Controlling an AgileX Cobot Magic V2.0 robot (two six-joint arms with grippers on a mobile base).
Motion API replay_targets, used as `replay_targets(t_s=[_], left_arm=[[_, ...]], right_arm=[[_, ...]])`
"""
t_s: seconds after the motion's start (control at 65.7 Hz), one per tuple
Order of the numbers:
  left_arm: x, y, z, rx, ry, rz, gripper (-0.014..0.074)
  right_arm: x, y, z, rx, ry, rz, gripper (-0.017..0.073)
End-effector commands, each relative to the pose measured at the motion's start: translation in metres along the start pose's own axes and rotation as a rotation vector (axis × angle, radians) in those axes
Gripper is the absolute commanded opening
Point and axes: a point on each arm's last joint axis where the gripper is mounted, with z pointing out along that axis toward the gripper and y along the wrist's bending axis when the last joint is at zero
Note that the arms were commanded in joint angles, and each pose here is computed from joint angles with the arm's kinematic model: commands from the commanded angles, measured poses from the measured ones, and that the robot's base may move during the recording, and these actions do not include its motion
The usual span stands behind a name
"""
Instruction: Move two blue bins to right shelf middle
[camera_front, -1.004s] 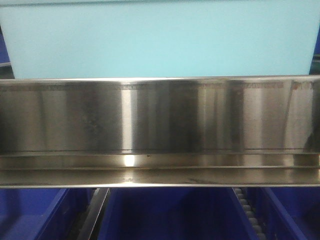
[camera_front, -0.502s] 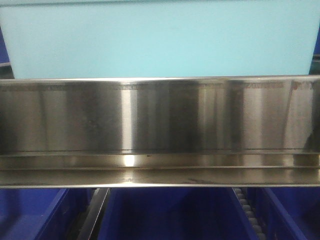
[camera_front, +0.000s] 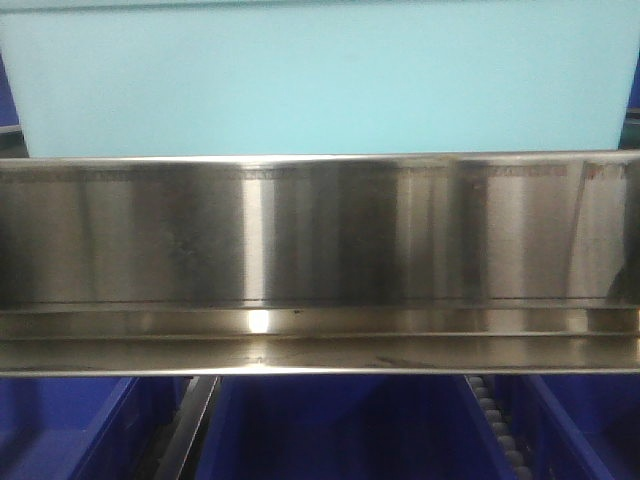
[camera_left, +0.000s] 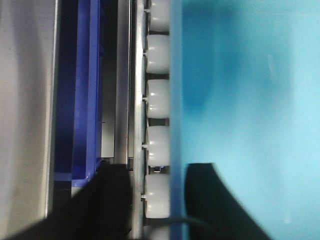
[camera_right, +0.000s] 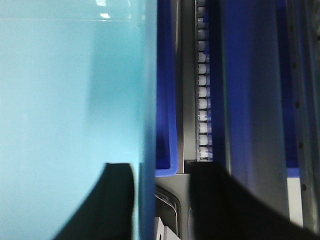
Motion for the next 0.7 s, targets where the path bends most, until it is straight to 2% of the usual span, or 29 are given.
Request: replay_targets(t_s=[0.0, 0.061, 0.091, 0.426, 0.548, 0.685], left_arm=[[0.001, -0.004, 0.0, 0.012, -0.002, 0.007, 0.0011], [0.002, -0.005, 0.0, 0.013, -0.002, 0.009, -0.0097], [0.002, -0.006, -0.001, 0.013, 0.0, 0.013, -0.011], [0.001, -0.006, -0.001, -0.007, -0.022, 0.027, -0.0111], [-0.002, -0.006, -0.008, -0.009, -0.04, -0.003, -0.0111], [-0.013, -0.005, -0.027, -0.004, -0.119, -0.009, -0.0111]], right_arm=[[-0.001, -0.002, -0.003, 0.012, -0.016, -0.004, -0.0027], [-0.001, -0.003, -0.003, 0.019, -0.019, -0.007, -0.0147], [-0.001, -0.003, -0.003, 0.026, -0.022, -0.01, -0.0166], [-0.001, -0.004, -0.003, 0.032, -0.024, -0.012, -0.0162], [-0.001, -0.004, -0.009, 0.026, -0.041, -0.01, -0.0162], [-0.006, -0.004, -0.028, 0.003, -0.101, -0.003, -0.0162]])
